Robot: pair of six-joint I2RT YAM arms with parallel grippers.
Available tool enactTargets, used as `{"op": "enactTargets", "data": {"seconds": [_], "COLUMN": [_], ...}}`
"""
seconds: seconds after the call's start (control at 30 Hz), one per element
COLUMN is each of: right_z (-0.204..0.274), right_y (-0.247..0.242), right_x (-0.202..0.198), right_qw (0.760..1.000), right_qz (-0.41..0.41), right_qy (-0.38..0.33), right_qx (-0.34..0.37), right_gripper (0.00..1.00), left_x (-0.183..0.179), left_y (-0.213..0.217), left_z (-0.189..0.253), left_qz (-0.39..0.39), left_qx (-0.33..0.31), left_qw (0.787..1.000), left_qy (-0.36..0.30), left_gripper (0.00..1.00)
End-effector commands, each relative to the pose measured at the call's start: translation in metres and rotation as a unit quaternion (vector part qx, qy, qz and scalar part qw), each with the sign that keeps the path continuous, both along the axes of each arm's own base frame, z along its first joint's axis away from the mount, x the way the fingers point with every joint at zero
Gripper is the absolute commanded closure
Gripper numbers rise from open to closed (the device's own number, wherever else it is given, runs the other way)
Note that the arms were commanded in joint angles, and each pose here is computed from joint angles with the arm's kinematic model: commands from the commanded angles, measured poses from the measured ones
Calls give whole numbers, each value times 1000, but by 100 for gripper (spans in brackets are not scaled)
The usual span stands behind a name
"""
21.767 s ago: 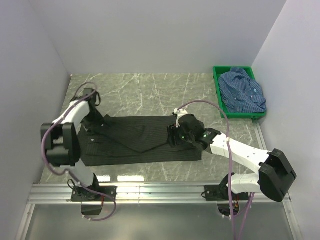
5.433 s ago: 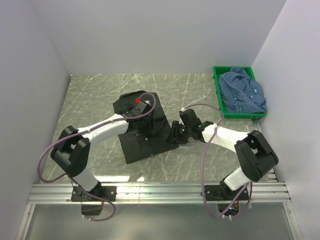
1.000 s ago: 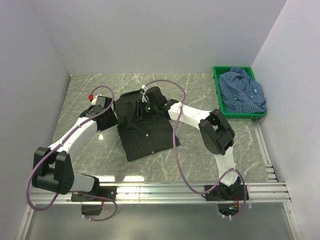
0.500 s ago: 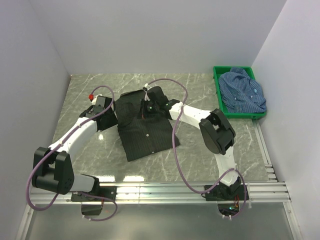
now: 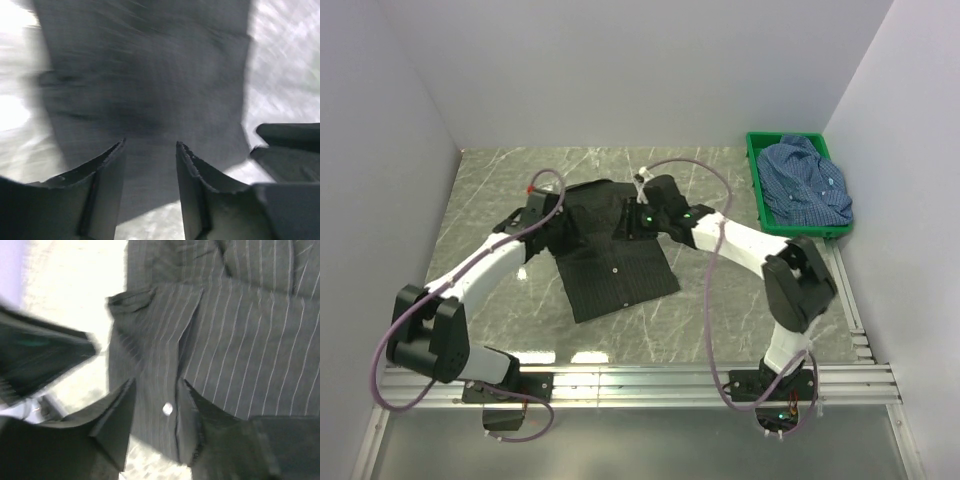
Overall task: Fold and stack the long sleeve shirts
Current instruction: Fold the shirt
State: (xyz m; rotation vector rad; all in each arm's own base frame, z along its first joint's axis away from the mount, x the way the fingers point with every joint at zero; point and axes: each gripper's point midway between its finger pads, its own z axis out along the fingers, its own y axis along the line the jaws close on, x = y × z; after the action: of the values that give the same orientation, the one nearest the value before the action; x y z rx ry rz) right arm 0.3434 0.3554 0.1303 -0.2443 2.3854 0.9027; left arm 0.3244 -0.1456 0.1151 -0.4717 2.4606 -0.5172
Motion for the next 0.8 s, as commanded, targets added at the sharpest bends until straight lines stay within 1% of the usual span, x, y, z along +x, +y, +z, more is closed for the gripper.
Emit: {"op": "enactTargets", "data": {"seconds": [0.0,0.03,0.1,0.13,0.2,0.23,0.3,0.33,0.43,0.5,0.6,0.63,0.67,0.7,0.77], "right_z": [16,2,-10,-22,-32,-42,-54,-64,-82,-92,-88,-76,-69,-64,-44], "right_y": [-16,-25,-29,-33,-38,-45,-58,-67,-91,-110,-122,-121,-120,-120,-110], "right_x": [-19,-29,-38,-49,-55,-61,-62,-65,-63,-58,-52,-48,-47,-47,-47], "right_qw": [998,997,996,995,994,994,993,992,989,986,986,987,989,989,992], "right_qz": [14,14,11,16,9,1,-20,-32,-68,-96,-107,-107,-104,-104,-94], "right_qy": [23,43,61,79,92,101,111,117,133,134,112,98,91,90,74], "right_qx": [59,57,60,57,55,45,31,18,-7,-39,-68,-63,-59,-57,-37], "right_gripper": [51,50,51,51,53,54,54,55,55,56,56,56,56,56,56], "left_x": [14,16,29,32,42,43,48,48,45,38,41,46,52,63,82], "left_y": [-62,-71,-84,-90,-97,-99,-104,-103,-109,-118,-122,-120,-115,-103,-89], "left_z": [21,6,4,-15,-27,-50,-64,-81,-96,-91,-51,-23,-6,6,34], "left_qz": [-63,-69,-79,-82,-84,-82,-81,-76,-73,-83,-86,-88,-82,-61,-53], "left_qx": [-78,-69,-76,-72,-68,-56,-50,-44,-59,-74,-93,-95,-84,-60,-31], "left_qw": [995,995,994,994,994,994,994,994,992,990,991,991,993,996,996], "left_qy": [-25,-8,-14,5,12,36,48,64,80,85,49,16,-2,-23,-64], "left_gripper": [52,56,59,61,63,65,67,67,67,66,62,57,54,48,43]}}
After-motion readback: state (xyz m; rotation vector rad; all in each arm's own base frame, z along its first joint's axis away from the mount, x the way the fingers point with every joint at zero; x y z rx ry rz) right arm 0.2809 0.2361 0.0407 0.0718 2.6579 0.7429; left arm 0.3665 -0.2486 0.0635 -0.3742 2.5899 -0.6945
